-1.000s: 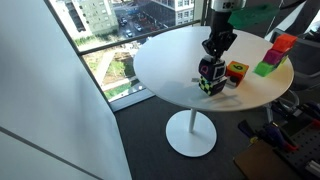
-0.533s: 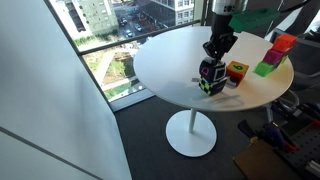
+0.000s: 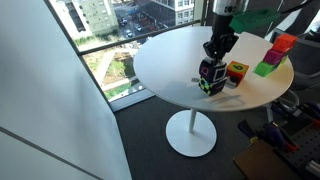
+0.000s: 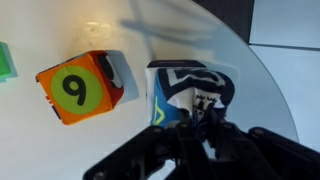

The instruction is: Pick up the block with d on it and put it on the block with l on it

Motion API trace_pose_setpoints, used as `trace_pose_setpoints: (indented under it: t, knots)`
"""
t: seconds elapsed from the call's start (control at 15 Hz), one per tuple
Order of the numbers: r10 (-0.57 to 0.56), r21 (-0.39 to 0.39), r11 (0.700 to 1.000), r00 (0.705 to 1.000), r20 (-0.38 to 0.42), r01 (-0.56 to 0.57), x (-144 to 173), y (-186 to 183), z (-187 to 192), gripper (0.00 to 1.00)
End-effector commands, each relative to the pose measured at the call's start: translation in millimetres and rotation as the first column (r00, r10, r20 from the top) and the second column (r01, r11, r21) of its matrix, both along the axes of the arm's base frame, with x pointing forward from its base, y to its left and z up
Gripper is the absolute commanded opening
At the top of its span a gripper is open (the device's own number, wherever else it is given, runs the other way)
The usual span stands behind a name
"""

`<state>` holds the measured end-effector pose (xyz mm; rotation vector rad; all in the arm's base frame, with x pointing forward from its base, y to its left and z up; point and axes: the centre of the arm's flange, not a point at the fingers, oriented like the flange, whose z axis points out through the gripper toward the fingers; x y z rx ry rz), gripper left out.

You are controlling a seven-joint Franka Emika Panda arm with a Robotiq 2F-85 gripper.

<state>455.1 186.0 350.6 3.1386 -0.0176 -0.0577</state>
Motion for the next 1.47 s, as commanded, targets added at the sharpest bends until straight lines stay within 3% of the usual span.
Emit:
trace_pose_setpoints:
  t: [0.0,0.4,1.4]
  knots:
    - [0.005,0.005,1.000,1.000,0.013,-0.005,-5,-5,1,0.52]
    - [0.007,0.010,1.000,1.000,0.006,-0.007,-4,-5,5,1.00]
    - [-0.003,0.027,1.000,0.999,0.034,0.002,0,-7,37,1.00]
